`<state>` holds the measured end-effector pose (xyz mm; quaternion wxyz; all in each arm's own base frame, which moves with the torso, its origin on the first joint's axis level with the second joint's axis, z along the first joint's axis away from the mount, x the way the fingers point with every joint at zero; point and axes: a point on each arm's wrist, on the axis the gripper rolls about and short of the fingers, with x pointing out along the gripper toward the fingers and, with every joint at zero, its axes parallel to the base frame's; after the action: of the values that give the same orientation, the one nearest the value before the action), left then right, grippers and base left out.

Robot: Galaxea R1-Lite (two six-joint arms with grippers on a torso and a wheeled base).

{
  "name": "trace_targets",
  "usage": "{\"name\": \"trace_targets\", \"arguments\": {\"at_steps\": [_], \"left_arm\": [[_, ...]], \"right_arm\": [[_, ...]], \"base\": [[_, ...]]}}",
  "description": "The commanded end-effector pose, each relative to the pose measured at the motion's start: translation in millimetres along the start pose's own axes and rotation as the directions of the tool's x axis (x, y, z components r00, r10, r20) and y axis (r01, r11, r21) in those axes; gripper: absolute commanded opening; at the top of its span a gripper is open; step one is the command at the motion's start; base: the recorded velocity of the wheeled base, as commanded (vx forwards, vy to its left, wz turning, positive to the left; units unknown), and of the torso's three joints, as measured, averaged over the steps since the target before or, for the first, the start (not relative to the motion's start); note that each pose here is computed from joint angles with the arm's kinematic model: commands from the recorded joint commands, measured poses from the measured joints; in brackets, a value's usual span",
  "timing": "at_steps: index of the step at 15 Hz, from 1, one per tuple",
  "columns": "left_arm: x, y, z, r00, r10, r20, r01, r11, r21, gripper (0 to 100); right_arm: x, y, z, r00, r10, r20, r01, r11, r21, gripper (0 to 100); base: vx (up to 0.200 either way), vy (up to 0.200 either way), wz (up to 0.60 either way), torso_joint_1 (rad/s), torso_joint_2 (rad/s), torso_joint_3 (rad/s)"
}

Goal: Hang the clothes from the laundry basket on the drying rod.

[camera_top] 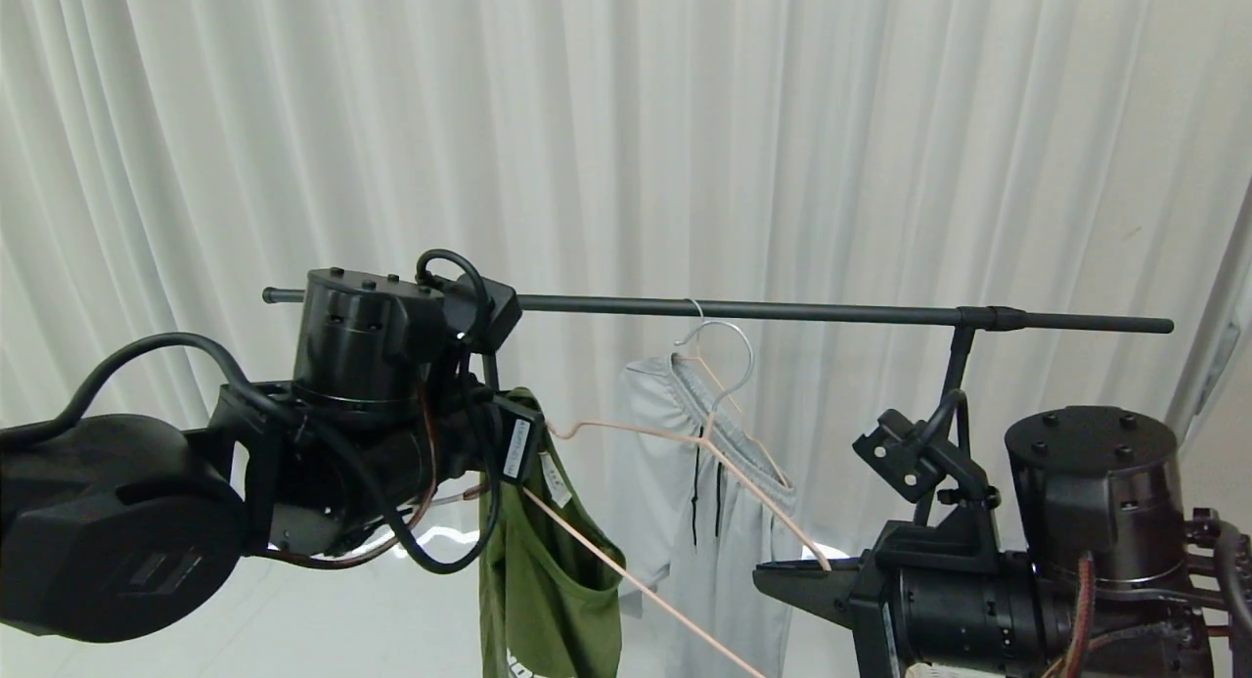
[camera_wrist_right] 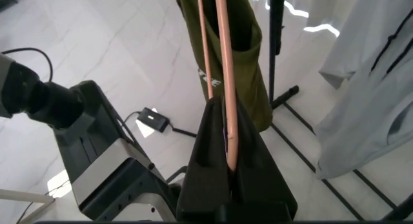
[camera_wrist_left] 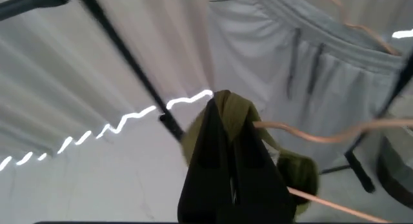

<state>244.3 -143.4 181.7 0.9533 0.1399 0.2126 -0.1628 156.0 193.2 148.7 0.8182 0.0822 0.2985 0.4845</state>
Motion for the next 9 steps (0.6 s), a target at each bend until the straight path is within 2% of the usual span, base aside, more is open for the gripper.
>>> {"name": "trace_targets", "arguments": {"at_steps": [1, 4, 7, 9], "left_arm": [[-6, -6.9, 2, 0.999, -0.048, 0.018, 0.048, 0.999, 0.013, 0], [-12, -18.9, 5, 0.990, -0.133, 0.043, 0.132, 0.991, 0.032, 0], [-16, -20.9, 7, 0.982, -0.182, 0.057, 0.178, 0.982, 0.057, 0], [-20, -22.3, 12, 0.970, -0.223, 0.100, 0.217, 0.974, 0.062, 0]], "right_arm": [[1, -1.3, 2.4, 1.000, 0.014, 0.002, -0.014, 1.000, 0.002, 0], [6, -2.2, 3.2, 0.999, 0.031, -0.013, -0.031, 1.000, 0.004, 0], [10, -6.4, 2.5, 1.000, 0.019, -0.022, -0.019, 1.000, 0.006, 0], [13, -9.0, 4.1, 1.000, 0.011, -0.023, -0.011, 1.000, -0.006, 0]], "base": [[0.000, 0.000, 0.00, 0.000, 0.00, 0.000], [0.000, 0.000, 0.00, 0.000, 0.00, 0.000], [0.000, 0.000, 0.00, 0.000, 0.00, 0.000], [0.000, 0.000, 0.00, 0.000, 0.00, 0.000]]}}
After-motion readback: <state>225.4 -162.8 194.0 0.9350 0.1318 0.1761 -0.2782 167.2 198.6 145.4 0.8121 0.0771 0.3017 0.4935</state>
